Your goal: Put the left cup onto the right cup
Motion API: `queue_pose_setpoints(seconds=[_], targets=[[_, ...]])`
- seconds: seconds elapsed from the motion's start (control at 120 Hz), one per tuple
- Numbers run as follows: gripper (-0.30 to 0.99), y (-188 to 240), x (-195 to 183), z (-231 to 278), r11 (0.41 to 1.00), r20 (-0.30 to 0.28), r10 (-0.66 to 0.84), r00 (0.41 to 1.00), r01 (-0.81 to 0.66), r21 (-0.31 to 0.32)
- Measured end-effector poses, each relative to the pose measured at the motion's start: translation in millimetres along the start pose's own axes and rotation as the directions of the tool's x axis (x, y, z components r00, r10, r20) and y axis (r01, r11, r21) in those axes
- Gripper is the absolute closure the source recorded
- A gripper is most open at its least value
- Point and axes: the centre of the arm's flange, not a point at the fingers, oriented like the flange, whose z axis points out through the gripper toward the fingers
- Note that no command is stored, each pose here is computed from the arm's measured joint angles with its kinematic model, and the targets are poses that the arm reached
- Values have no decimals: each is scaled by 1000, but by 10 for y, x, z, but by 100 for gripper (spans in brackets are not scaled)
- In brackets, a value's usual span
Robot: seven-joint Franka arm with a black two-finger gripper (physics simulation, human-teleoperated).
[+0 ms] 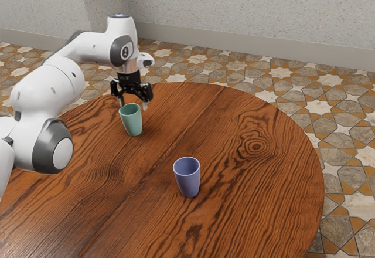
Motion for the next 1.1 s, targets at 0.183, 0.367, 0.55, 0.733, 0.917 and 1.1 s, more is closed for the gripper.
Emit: queue_pose_setpoints(seconds=[0.183,0.367,0.55,0.733,0.917,1.1], targets=[[0,83,5,303,1000,27,20,999,-19,-15],[-2,161,-6,670,999,58,35,998,-34,-19],[44,173,8,706,999,46,39,998,-38,-17],[67,171,18,668,999,34,39,999,-39,-13],[74,262,-8,395,998,9,51,999,-51,27],[75,492,-94,-75,996,-31,83,996,-81,48]])
